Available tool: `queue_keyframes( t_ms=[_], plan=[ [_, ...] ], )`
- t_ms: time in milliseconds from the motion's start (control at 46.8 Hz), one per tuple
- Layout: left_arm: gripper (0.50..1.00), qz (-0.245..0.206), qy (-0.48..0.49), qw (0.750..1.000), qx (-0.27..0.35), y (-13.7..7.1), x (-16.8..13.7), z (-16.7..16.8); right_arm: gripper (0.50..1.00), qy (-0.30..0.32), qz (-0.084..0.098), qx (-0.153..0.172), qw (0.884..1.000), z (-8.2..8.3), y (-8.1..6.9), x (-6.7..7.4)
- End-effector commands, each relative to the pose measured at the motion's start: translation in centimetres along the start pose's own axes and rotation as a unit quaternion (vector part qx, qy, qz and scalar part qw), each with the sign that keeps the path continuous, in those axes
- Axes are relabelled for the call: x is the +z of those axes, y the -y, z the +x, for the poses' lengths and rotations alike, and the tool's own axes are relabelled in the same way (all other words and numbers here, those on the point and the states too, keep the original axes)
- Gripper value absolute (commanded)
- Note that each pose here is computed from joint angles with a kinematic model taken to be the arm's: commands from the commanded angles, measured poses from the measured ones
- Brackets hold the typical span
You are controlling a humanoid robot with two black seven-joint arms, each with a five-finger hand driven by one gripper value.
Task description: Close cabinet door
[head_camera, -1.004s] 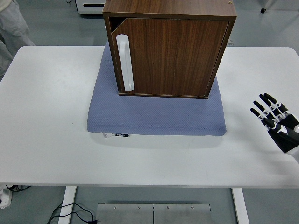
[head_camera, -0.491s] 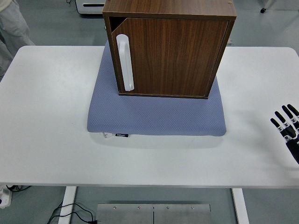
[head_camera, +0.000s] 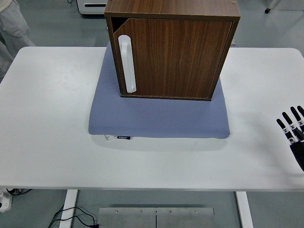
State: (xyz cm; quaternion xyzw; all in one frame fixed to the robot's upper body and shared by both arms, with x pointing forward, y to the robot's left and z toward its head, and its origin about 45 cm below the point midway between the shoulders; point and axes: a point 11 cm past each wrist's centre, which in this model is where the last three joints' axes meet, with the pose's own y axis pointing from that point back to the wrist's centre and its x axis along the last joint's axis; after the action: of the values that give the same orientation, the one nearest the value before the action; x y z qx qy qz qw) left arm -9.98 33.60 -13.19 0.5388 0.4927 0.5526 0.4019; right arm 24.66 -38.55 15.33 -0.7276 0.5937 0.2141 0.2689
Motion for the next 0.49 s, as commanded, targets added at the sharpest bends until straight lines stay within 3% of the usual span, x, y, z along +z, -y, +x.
queue_keyframes(
  t_ms=[0, 470],
  plan=[
    [1.0, 0.0, 0.0, 1.0, 0.0, 0.0, -0.03, 0.0, 1.0, 0.005, 0.006, 0.003, 1.0, -0.07, 0.01, 0.22],
    [1.0, -0.001, 0.0, 1.0, 0.0, 0.0, 0.06, -0.01, 1.0, 0.013, 0.013, 0.011, 1.0, -0.17, 0.07, 0.75]
  ],
)
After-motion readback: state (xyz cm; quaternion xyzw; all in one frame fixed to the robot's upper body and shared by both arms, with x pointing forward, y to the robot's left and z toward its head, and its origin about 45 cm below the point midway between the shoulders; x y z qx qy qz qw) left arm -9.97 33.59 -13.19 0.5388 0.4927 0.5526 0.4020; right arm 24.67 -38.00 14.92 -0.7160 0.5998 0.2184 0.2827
